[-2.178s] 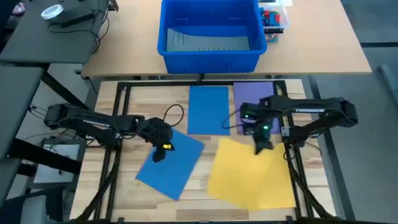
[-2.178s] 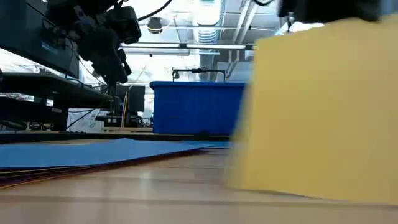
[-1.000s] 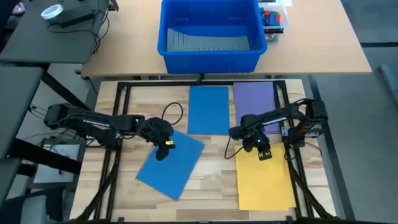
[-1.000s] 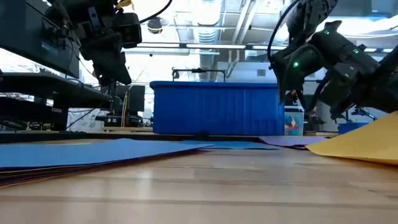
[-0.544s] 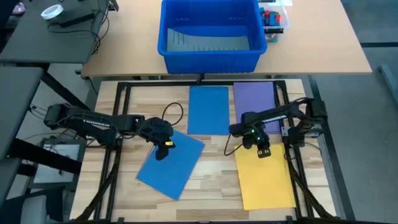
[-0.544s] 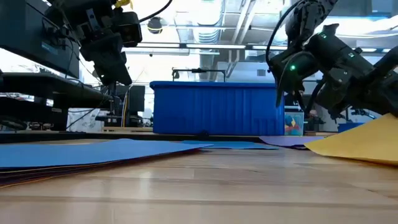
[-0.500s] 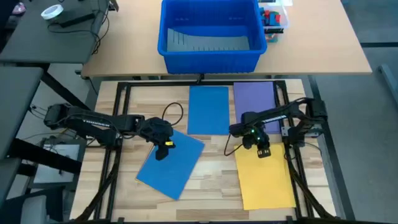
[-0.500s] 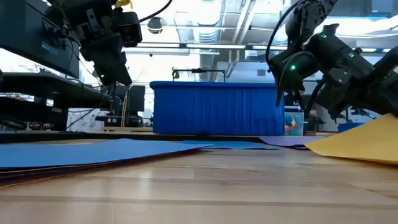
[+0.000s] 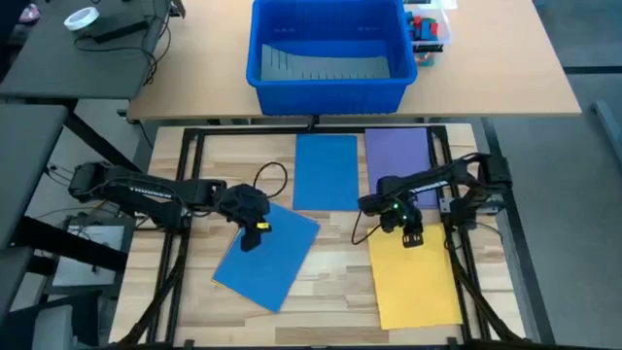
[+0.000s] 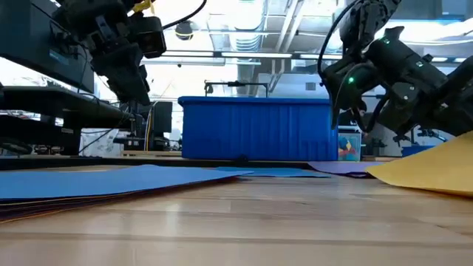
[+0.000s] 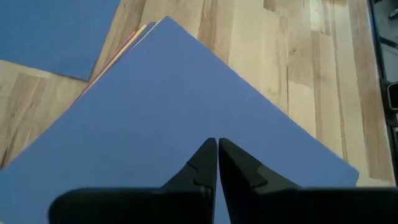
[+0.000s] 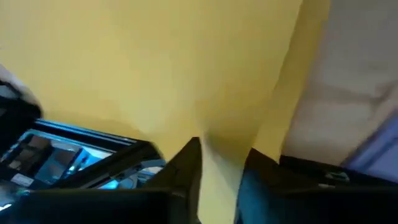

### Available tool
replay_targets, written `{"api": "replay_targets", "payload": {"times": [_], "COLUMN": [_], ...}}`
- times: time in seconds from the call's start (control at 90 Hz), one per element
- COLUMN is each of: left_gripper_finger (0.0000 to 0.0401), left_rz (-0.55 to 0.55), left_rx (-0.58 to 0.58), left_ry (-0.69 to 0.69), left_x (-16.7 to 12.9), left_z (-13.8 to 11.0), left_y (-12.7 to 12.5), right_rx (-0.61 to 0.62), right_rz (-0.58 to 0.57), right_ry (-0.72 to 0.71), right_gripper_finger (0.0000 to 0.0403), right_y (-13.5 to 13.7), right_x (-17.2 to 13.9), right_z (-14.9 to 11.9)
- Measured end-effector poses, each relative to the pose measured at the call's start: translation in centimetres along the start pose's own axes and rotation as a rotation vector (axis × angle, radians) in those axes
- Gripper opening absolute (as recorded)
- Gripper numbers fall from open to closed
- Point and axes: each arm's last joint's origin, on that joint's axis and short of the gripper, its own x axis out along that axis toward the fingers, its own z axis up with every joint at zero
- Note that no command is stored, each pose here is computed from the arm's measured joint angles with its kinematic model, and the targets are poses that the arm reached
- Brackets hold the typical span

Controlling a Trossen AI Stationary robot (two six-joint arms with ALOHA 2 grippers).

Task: Organize paper
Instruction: Stack the yellow paper on top of the other yellow papers

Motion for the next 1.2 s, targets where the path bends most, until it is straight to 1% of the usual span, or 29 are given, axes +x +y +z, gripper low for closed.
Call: {"api": "replay_targets", "payload": {"times": [0.122, 0.233, 0.289, 0.322, 0.378, 0.433, 0.467, 0.522, 0.578, 0.611, 0.644, 0.7, 0.778, 0.822, 0.933, 1.122, 1.2], "left_gripper_finger": [0.0000, 0.0000, 0.0000, 0.0000, 0.0000, 0.0000, 0.0000, 0.0000, 0.0000, 0.0000, 0.0000, 0.0000, 0.0000, 0.0000, 0.0000, 0.0000, 0.0000], "left_rz": [0.000, 0.000, 0.000, 0.000, 0.000, 0.000, 0.000, 0.000, 0.000, 0.000, 0.000, 0.001, 0.002, 0.003, 0.003, 0.003, 0.003], "left_rx": [0.002, 0.022, 0.029, 0.031, 0.030, 0.030, 0.030, 0.028, 0.016, 0.006, -0.005, -0.022, -0.044, -0.047, -0.050, -0.055, -0.055], "left_ry": [0.003, 0.003, 0.004, 0.004, 0.004, 0.004, 0.004, 0.004, 0.004, 0.004, 0.005, 0.007, 0.010, 0.010, 0.011, 0.011, 0.011], "left_x": [0.0, 0.0, 0.0, 0.0, 0.0, 0.0, 0.0, 0.0, 0.0, 0.0, 0.0, 0.0, 0.0, 0.0, 0.0, 0.0, 0.0], "left_z": [0.0, 0.0, 0.0, 0.0, 0.0, 0.0, 0.0, 0.0, 0.0, 0.0, 0.0, -0.1, -0.1, -0.1, -0.1, -0.1, -0.1], "left_y": [0.0, 0.0, 0.0, 0.0, 0.0, 0.0, 0.0, 0.0, 0.0, 0.0, 0.0, 0.0, 0.0, 0.0, 0.0, 0.0, 0.0], "right_rx": [0.015, 0.060, 0.101, 0.127, 0.155, 0.149, 0.130, 0.061, -0.016, -0.037, -0.053, -0.069, -0.072, -0.093, -0.108, -0.083, -0.075], "right_rz": [-0.051, -0.041, -0.027, 0.004, 0.097, 0.188, 0.213, 0.208, 0.161, 0.125, 0.093, 0.029, -0.056, -0.080, -0.106, -0.115, -0.131], "right_ry": [-0.004, -0.017, -0.050, -0.086, -0.190, -0.357, -0.472, -0.663, -0.811, -0.862, -0.882, -0.870, -0.808, -0.776, -0.704, -0.662, -0.609], "right_gripper_finger": [0.0135, 0.0156, 0.0159, 0.0159, 0.0157, 0.0154, 0.0150, 0.0143, 0.0130, 0.0120, 0.0106, 0.0077, 0.0026, 0.0011, 0.0008, 0.0001, 0.0000], "right_y": [-0.1, -0.6, -0.9, -1.0, -0.8, -0.2, 0.4, 1.6, 3.2, 4.1, 4.9, 6.0, 7.3, 7.8, 8.5, 9.1, 9.3], "right_x": [-0.7, -1.8, -2.5, -3.2, -4.3, -5.5, -6.1, -7.1, -7.4, -7.2, -6.8, -5.6, -3.6, -2.7, -0.8, -0.1, 0.3], "right_z": [0.0, -0.2, -0.3, -0.3, 0.0, 1.0, 1.8, 3.3, 4.7, 5.5, 6.3, 7.3, 8.3, 8.8, 9.7, 9.6, 9.1]}}
